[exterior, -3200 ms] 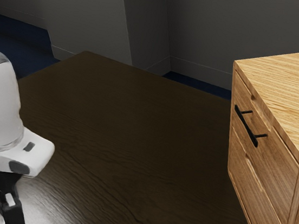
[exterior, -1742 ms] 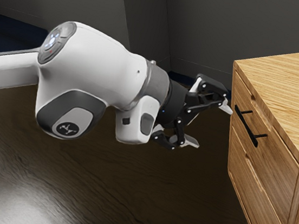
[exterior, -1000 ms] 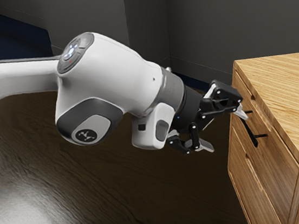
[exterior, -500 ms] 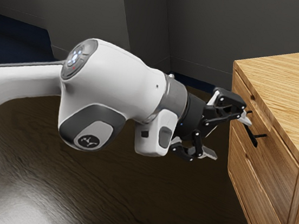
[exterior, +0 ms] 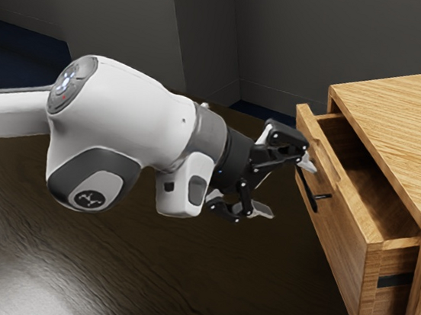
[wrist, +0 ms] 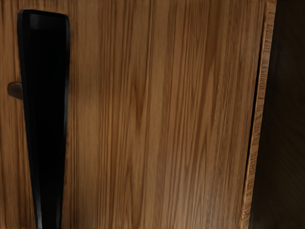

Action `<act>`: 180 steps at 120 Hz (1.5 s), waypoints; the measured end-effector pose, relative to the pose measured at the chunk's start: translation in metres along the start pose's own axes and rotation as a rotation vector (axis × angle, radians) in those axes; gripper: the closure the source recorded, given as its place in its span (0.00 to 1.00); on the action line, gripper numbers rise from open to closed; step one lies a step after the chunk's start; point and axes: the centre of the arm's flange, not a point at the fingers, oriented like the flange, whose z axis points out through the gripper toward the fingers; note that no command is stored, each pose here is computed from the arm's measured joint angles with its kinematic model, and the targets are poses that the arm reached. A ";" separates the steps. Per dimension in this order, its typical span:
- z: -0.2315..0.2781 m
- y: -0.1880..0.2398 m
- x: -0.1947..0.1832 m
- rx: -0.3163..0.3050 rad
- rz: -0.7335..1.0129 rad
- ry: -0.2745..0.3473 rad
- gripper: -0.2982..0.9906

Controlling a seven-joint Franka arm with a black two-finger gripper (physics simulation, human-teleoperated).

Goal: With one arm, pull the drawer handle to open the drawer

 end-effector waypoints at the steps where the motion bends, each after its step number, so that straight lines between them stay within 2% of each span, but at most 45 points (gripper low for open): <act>1: 0.000 0.000 0.000 -0.001 0.000 0.000 0.25; 15: 0.000 0.008 -0.001 -0.011 -0.011 0.003 0.23; 25: -0.007 0.012 -0.002 -0.004 -0.016 0.001 0.26; 64: -0.043 0.034 -0.009 0.018 -0.040 -0.021 0.23; 112: -0.032 0.031 0.007 0.019 -0.031 -0.019 0.24; 140: -0.042 0.023 0.016 0.053 -0.023 -0.011 0.23; 180: -0.032 0.033 0.022 0.031 -0.038 0.000 0.23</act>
